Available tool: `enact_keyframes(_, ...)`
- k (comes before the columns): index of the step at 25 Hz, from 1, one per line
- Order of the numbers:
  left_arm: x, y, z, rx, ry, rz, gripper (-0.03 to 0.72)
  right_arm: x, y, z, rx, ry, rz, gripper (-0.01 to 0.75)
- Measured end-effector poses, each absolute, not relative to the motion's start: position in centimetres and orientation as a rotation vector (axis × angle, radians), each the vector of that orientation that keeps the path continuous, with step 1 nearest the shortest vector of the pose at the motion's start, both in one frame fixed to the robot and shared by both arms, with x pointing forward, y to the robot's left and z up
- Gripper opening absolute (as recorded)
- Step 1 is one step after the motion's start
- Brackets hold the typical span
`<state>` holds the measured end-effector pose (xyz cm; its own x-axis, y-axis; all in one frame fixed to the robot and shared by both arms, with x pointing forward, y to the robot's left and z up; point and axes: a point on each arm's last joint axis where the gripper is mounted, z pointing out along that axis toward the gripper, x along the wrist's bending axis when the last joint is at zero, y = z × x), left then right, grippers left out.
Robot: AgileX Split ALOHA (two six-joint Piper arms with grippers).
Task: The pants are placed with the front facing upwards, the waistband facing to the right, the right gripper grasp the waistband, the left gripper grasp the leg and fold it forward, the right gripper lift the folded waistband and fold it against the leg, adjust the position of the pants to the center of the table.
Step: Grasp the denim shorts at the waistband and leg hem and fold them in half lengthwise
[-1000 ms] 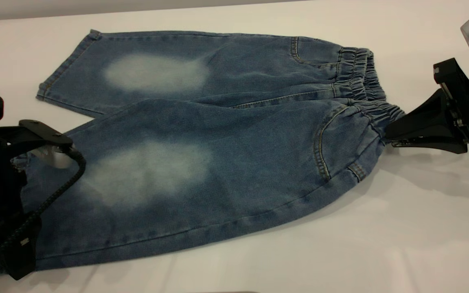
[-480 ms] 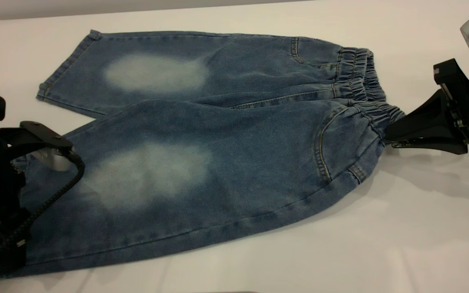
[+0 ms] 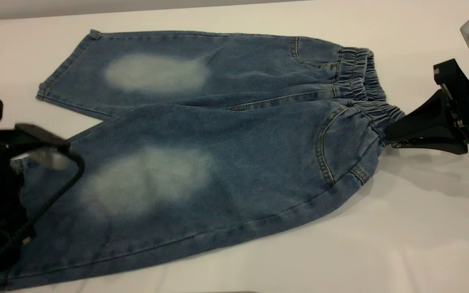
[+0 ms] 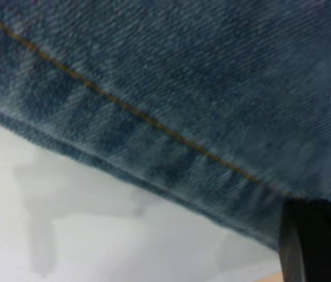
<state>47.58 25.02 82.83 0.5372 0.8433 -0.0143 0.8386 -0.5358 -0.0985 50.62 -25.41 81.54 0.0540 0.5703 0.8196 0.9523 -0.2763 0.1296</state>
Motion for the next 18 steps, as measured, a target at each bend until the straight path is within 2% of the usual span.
enact_keyframes(8, 48.1, 25.1, 87.6, -2.777, -1.473, -0.111, 0.019, 50.6, -25.4, 81.5, -1.888, -1.518, -1.121, 0.043)
enact_keyframes(13, 46.8, 24.7, 88.6, -2.825, -1.247, -0.026, 0.143, 50.6, -25.4, 81.5, -1.888, -1.517, -1.121, 0.046)
enact_keyframes(18, 43.3, 23.7, 87.8, -2.924, -0.923, 0.017, 0.263, 50.6, -25.4, 81.5, -1.889, -1.517, -1.121, 0.046)
